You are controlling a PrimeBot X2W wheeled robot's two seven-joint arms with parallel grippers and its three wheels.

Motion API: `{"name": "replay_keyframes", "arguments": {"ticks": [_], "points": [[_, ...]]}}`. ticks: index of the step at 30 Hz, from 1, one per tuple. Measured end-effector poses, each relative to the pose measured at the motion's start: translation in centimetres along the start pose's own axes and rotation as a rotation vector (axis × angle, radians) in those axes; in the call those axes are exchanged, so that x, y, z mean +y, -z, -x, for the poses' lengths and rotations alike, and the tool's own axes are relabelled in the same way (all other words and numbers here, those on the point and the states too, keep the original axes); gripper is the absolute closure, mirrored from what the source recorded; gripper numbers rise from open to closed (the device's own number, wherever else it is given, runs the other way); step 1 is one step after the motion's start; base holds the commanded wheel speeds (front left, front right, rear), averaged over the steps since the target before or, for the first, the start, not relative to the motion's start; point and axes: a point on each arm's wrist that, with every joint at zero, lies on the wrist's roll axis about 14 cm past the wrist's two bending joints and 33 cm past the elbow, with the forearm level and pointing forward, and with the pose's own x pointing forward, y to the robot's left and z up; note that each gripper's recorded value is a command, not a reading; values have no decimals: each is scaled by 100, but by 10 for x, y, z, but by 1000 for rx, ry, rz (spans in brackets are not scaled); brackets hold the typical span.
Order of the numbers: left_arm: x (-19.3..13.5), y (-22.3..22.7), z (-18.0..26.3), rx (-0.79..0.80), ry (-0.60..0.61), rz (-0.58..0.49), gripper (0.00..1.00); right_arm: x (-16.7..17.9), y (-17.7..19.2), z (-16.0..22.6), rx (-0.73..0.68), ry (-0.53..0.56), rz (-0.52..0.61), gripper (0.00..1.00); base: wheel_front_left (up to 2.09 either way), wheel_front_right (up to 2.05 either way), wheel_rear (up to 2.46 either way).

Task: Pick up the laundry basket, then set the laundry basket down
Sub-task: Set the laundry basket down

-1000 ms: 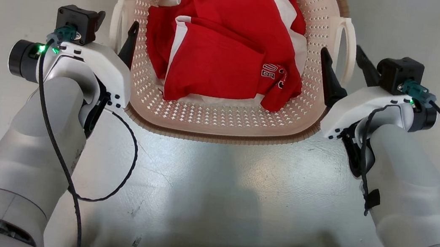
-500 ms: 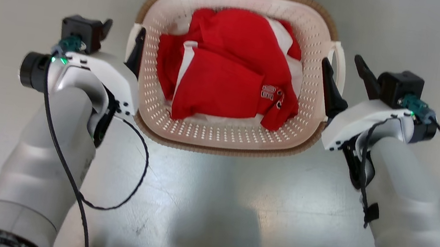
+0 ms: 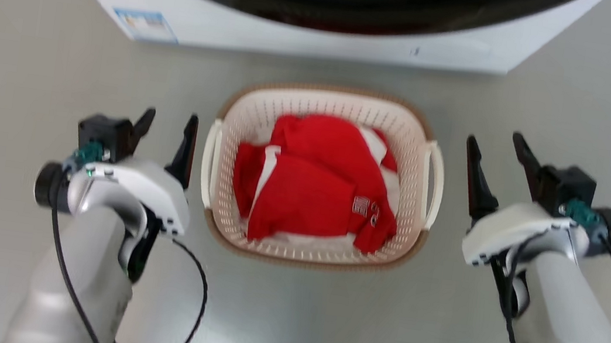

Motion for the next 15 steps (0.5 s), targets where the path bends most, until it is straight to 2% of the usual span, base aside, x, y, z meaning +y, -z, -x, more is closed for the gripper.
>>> {"name": "replay_keyframes", "arguments": {"ticks": [8, 15], "points": [[8, -51, 65, -168, -36, 13, 0, -13, -62, 58, -171, 47, 61, 0, 0, 0, 0], [21, -75, 112, -280, -80, 17, 0, -18, -90, 102, -282, 73, 60, 0, 0, 0, 0]]}}
